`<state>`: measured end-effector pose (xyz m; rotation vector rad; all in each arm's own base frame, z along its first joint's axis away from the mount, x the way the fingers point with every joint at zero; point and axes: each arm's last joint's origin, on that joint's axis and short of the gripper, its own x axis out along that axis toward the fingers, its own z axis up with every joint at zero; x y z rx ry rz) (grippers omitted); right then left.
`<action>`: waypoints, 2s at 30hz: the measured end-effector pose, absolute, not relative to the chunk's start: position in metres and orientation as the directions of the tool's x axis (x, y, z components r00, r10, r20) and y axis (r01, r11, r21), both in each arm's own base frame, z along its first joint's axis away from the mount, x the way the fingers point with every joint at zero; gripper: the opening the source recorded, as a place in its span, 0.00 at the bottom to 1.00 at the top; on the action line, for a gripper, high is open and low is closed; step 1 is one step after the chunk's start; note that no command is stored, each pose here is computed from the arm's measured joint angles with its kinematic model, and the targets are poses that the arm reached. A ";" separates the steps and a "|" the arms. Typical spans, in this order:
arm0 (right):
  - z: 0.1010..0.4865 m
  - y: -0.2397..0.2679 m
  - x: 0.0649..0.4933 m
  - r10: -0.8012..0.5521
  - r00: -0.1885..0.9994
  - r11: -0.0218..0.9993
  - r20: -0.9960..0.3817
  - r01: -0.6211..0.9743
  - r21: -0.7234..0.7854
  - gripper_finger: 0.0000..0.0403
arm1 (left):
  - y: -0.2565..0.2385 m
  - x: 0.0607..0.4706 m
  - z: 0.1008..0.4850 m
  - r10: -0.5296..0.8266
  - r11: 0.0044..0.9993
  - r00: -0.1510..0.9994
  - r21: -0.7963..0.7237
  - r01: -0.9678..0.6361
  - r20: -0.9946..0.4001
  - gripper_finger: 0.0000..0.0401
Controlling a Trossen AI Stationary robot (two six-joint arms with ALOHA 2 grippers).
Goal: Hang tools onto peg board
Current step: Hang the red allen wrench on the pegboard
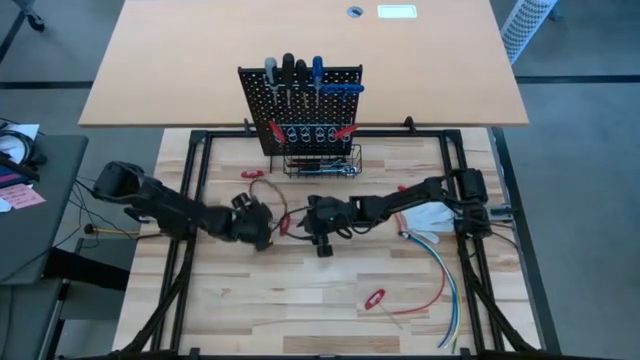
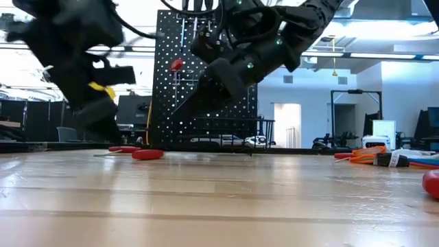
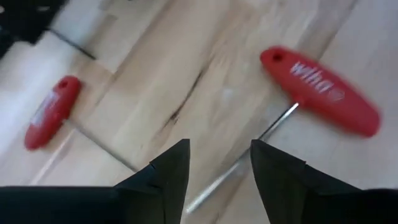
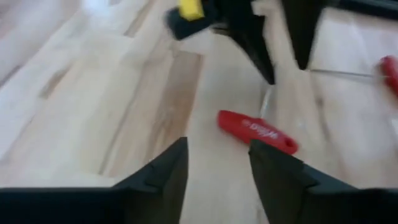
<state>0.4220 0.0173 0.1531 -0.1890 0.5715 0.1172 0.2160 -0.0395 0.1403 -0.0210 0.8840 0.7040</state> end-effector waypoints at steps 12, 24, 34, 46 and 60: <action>0.146 0.019 0.417 0.139 0.775 0.969 -0.616 -0.235 -0.077 0.54 | 0.013 0.236 0.141 0.159 0.986 0.494 0.108 -0.129 -0.855 0.26; 0.145 0.023 0.416 0.145 0.768 0.965 -0.624 -0.249 -0.081 0.53 | 0.018 0.231 0.111 0.066 0.994 0.468 0.015 -0.112 -0.881 0.01; 0.144 0.014 0.416 0.003 0.803 0.999 -0.596 -0.027 -0.032 0.53 | -0.033 0.224 0.136 0.427 0.903 0.592 0.288 -0.319 -0.683 0.00; 0.161 0.018 0.424 0.072 0.940 0.995 -0.334 -0.045 0.087 0.53 | -0.089 0.225 0.161 0.646 0.748 0.720 0.396 -0.532 -0.254 0.00; 0.169 0.012 0.424 -0.028 0.956 0.990 -0.292 0.068 0.126 0.26 | -0.105 0.225 0.164 0.676 0.702 0.711 0.465 -0.540 -0.195 0.00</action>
